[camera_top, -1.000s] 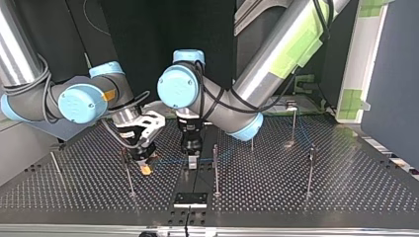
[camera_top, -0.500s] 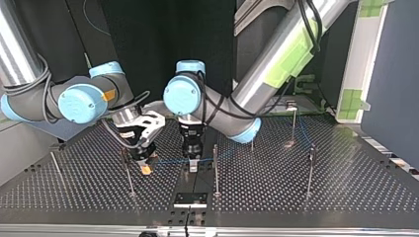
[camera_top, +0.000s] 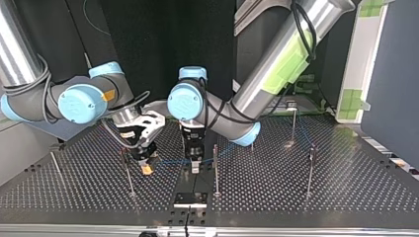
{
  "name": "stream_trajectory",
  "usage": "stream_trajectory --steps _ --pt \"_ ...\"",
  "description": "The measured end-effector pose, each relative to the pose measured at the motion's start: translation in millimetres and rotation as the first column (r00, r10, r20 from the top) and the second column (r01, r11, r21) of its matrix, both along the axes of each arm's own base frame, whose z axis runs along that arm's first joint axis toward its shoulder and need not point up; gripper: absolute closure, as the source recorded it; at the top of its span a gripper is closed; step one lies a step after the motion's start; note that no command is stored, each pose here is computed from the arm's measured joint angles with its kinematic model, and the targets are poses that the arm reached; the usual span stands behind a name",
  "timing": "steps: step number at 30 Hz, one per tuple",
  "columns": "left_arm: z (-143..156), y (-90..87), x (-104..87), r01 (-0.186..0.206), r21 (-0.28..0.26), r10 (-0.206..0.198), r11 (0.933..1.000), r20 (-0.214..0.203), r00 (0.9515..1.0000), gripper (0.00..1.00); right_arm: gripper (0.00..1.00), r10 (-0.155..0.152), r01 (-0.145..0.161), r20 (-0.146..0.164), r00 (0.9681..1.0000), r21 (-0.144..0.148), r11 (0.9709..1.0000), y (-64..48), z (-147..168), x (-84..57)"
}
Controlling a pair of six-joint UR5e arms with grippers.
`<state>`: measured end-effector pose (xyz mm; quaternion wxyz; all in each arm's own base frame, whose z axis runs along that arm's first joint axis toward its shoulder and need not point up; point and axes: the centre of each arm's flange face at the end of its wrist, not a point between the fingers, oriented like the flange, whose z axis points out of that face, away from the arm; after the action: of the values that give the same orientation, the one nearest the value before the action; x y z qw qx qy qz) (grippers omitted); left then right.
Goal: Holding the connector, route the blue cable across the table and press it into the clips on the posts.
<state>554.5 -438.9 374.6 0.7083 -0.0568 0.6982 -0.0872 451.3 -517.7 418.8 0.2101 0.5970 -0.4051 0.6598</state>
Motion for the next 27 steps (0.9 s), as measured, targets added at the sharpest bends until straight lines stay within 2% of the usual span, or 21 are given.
stream_trajectory --steps 4,5,6,8,9,11,12,13,14,15,17,22,27 --pt "-0.6 2.7 1.9 -0.016 0.006 0.016 0.9999 -0.004 0.9999 0.02 1.0 0.0 0.0 -0.001 1.0 0.0 1.0 -0.3 0.0 -0.4" --pt "-0.5 3.3 2.3 -0.018 0.008 0.018 0.9998 -0.004 0.9998 0.13 1.0 0.0 0.0 -0.001 1.0 0.0 1.0 -0.4 -0.1 -0.5" --pt "-0.4 3.7 2.6 -0.02 0.01 0.02 0.9998 -0.004 0.9998 0.13 1.0 0.0 0.0 -0.001 1.0 0.0 1.0 -0.4 0.0 -0.5" --pt "-0.2 4.3 2.9 -0.023 0.015 0.023 0.9996 -0.003 0.9997 0.29 1.0 0.0 0.0 -0.003 1.0 -0.001 1.0 -0.3 -0.1 -0.5" --pt "-0.2 4.6 3.0 -0.025 0.017 0.025 0.9995 -0.003 0.9997 0.29 1.0 0.0 0.0 -0.003 1.0 -0.002 1.0 -0.3 -0.1 -0.5" --pt "-0.4 5.3 3.0 -0.035 0.022 0.035 0.9991 -0.002 0.9994 0.54 1.0 0.0 0.0 -0.003 1.0 -0.002 1.0 -0.2 -0.1 -0.3" --pt "-0.2 5.5 3.0 -0.04 0.024 0.04 0.9989 -0.001 0.9992 0.54 1.0 0.0 0.0 -0.004 1.0 -0.002 1.0 -0.2 -0.1 -0.3" --pt "0.4 5.7 2.7 -0.047 0.025 0.047 0.9986 0.002 0.9989 0.72 1.0 0.0 0.0 -0.004 1.0 -0.002 1.0 -0.1 0.0 -0.3" --pt "0.8 5.6 2.5 -0.053 0.025 0.053 0.9983 0.005 0.9986 0.78 1.0 0.001 -0.001 -0.004 1.0 -0.002 1.0 0.2 0.1 -0.1" --pt "1.1 5.3 2.2 -0.059 0.024 0.059 0.998 0.007 0.9983 0.78 1.0 0.001 -0.001 -0.004 1.0 -0.002 1.0 0.4 0.1 0.1" --pt "2.1 4.3 1.1 -0.07 0.021 0.07 0.9973 0.014 0.9975 1.0 1.0 0.002 -0.002 -0.005 1.0 -0.002 1.0 1.0 0.0 0.8" --pt "2.4 -0.6 -3.8 -0.077 0.016 0.077 0.9969 0.018 0.9969 1.0 1.0 0.006 -0.006 -0.006 1.0 0.0 1.0 2.8 -0.5 2.6" --pt "-1.5 -4.3 -13.4 -0.092 0.012 0.092 0.9957 -0.006 0.9958 1.0 1.0 0.01 -0.01 -0.013 0.9999 0.01 0.9999 6.1 -5.0 4.2"
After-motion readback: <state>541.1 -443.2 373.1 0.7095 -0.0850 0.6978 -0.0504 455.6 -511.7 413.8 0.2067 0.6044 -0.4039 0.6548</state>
